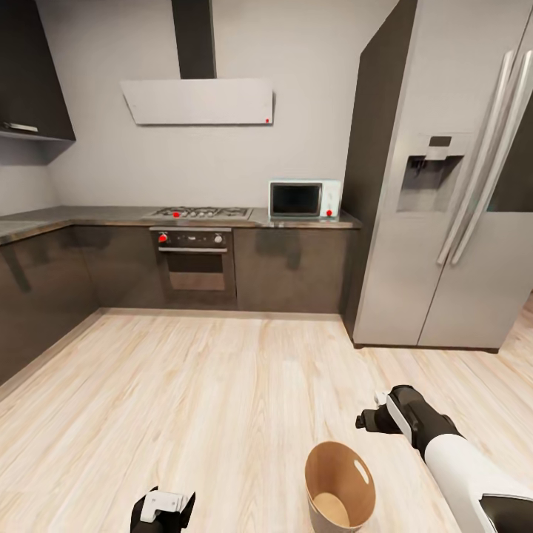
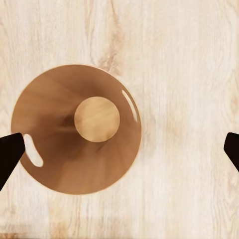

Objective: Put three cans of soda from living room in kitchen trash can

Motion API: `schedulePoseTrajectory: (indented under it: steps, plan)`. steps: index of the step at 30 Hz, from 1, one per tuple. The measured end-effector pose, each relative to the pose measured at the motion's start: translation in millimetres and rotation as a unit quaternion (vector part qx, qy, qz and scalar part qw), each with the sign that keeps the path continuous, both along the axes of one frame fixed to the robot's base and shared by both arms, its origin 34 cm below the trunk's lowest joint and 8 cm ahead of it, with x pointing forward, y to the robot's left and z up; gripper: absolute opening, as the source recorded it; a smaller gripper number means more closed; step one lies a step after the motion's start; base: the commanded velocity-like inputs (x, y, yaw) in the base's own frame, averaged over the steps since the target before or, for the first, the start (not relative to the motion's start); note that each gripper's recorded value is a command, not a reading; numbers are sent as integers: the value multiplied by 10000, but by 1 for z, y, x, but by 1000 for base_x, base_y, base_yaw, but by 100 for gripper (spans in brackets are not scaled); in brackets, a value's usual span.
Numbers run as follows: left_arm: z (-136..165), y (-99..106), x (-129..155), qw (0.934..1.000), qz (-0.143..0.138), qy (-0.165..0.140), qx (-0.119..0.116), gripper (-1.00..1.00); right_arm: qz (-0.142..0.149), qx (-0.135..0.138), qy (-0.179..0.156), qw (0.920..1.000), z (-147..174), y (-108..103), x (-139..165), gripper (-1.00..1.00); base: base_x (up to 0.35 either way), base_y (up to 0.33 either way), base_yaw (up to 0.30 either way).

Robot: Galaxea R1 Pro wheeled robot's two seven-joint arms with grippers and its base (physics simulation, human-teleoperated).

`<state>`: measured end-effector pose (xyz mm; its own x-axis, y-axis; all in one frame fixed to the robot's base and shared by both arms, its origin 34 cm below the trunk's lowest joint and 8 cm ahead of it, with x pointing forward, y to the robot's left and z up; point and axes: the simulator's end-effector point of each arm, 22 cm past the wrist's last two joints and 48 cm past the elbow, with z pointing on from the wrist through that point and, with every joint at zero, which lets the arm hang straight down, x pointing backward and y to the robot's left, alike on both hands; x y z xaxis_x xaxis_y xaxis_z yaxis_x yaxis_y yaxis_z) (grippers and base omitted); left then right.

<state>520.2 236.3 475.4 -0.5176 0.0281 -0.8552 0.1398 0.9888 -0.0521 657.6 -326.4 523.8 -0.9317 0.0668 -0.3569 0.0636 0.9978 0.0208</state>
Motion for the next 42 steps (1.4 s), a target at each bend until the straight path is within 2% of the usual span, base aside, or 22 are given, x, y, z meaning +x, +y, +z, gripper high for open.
schedulePoseTrajectory:
  steps: [42]
  plan:
    - [-90, 0, -19, 10000, -1, -10, 1, 100, 1, 0, -8, 10000, -90, 0, -19, 100, 0, 0, 0]
